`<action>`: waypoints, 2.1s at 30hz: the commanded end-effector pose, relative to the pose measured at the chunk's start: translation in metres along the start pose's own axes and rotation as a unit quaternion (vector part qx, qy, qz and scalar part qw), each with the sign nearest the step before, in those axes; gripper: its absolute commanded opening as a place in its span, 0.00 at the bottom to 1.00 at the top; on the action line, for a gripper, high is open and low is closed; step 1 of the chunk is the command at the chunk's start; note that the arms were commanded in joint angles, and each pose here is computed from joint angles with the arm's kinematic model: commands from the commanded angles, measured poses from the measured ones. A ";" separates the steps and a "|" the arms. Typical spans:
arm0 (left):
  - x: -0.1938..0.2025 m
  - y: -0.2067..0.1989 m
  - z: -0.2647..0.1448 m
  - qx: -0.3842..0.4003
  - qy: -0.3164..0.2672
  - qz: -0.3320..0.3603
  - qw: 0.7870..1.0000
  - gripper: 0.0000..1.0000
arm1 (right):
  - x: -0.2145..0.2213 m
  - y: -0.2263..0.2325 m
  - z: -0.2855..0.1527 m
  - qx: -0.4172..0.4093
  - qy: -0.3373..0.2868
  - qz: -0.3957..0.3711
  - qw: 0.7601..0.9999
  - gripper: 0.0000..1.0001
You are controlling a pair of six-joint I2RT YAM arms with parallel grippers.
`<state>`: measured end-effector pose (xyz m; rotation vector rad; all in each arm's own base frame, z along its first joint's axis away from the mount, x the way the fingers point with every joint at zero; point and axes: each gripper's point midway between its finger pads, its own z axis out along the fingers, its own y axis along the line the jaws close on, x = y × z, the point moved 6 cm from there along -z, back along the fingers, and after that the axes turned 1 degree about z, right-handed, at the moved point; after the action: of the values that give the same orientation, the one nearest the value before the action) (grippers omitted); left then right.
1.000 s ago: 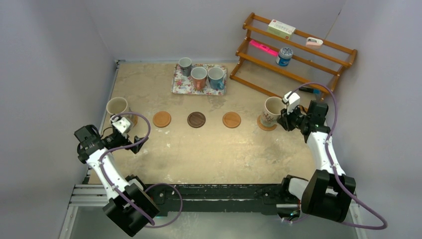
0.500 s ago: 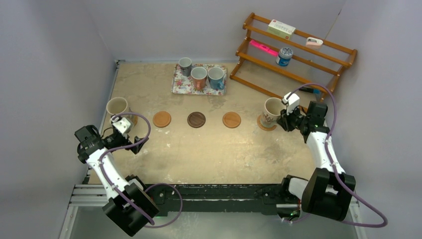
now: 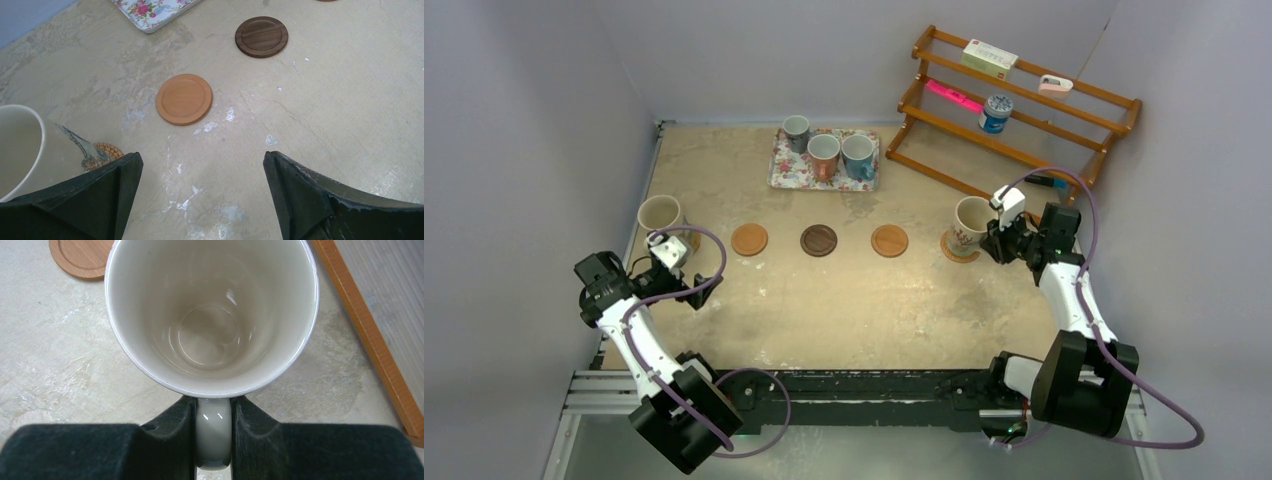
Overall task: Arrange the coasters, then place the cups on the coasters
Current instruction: Place the cup on the coaster.
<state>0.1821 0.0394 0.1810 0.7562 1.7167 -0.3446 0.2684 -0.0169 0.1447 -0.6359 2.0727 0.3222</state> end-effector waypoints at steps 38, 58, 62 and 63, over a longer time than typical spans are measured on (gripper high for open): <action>-0.010 0.001 0.000 0.006 -0.026 0.025 0.999 1.00 | -0.022 -0.012 0.001 0.017 -0.058 -0.062 0.996 0.00; -0.011 0.001 -0.001 0.007 -0.026 0.027 0.999 1.00 | -0.021 -0.011 0.003 0.016 -0.071 -0.069 0.995 0.00; -0.011 0.001 -0.001 0.007 -0.026 0.027 0.999 1.00 | -0.020 -0.010 0.003 0.016 -0.071 -0.070 0.995 0.00; -0.011 0.001 -0.001 0.007 -0.027 0.027 0.999 1.00 | -0.020 -0.010 0.002 0.016 -0.071 -0.071 0.995 0.00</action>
<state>0.1805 0.0378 0.1791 0.7718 1.7128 -0.3504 0.2691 -0.0188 0.1342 -0.6562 2.0504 0.2922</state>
